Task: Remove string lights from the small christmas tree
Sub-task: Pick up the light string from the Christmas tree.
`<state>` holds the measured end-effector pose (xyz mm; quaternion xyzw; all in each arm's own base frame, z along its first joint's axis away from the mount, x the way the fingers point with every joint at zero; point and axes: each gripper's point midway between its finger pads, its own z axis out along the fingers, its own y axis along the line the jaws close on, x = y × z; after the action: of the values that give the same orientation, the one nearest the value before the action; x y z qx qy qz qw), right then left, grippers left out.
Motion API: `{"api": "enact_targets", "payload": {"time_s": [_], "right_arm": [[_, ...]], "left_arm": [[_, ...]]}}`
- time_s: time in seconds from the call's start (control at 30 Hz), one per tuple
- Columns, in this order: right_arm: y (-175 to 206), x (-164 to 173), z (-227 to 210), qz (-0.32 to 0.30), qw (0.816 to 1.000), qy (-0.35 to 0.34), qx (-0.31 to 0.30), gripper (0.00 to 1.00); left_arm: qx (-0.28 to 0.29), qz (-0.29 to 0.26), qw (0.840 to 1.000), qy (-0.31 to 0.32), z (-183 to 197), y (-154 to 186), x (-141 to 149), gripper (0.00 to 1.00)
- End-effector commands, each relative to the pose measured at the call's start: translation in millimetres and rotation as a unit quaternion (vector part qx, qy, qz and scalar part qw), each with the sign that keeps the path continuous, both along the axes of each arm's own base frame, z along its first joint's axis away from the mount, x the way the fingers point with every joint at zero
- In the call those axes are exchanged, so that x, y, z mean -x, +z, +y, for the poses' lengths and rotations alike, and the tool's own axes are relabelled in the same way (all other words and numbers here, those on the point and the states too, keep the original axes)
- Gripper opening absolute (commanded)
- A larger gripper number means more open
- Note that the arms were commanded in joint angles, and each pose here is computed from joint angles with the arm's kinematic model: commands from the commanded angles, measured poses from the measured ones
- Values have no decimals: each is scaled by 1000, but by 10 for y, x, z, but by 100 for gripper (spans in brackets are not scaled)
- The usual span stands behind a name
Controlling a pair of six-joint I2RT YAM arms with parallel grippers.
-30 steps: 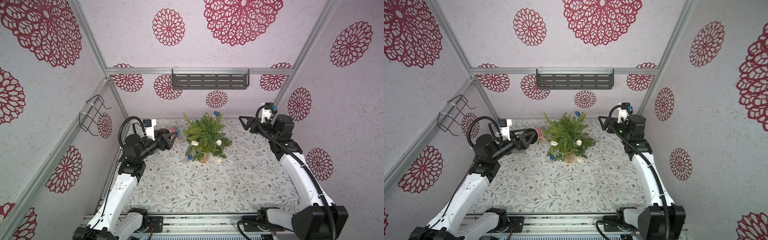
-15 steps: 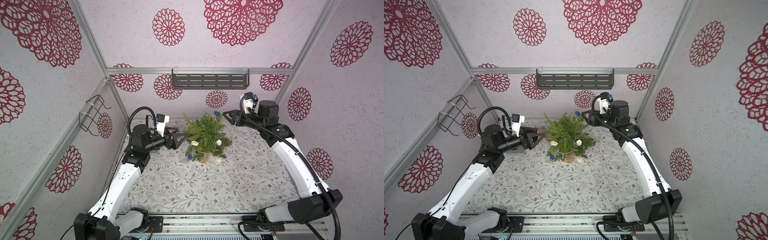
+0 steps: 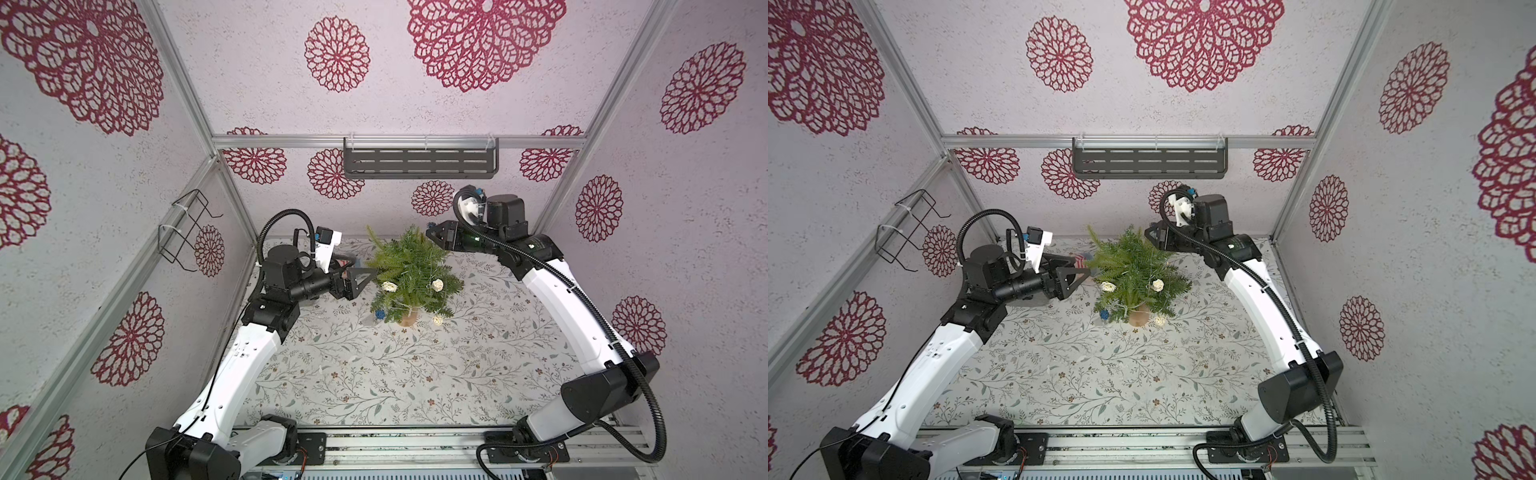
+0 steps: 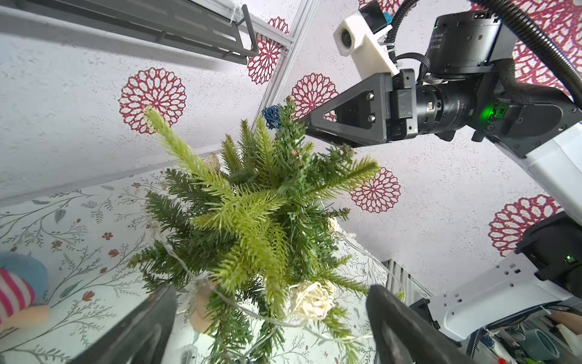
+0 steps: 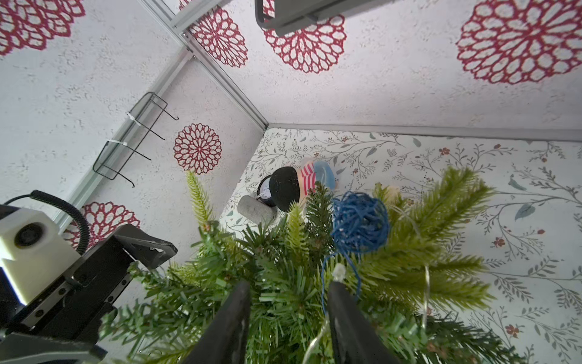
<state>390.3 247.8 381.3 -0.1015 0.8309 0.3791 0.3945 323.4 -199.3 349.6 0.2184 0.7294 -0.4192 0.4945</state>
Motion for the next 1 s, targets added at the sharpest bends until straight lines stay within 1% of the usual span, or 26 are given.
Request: {"api": "enact_targets", "payload": {"time_s": [0.0,0.17,0.63,0.77,0.97], "right_arm": [[129,-17,8,-11,1000,-9,6,43],[90,-55,29,-5,1000,-16,20,43],[-111,-157,118,26,999,-22,31,39],[-102,-165,171,26,999,-18,21,39],[24,-136,242,9,1000,-8,-5,35]], "left_arm": [[-5,-8,1000,-11,-42,4,23,99],[-9,-4,1000,-8,-32,-39,13,100],[-13,1,1000,-6,-27,-74,6,99],[-14,0,1000,-7,-30,-70,5,99],[-15,-1,1000,-7,-30,-71,7,99]]}}
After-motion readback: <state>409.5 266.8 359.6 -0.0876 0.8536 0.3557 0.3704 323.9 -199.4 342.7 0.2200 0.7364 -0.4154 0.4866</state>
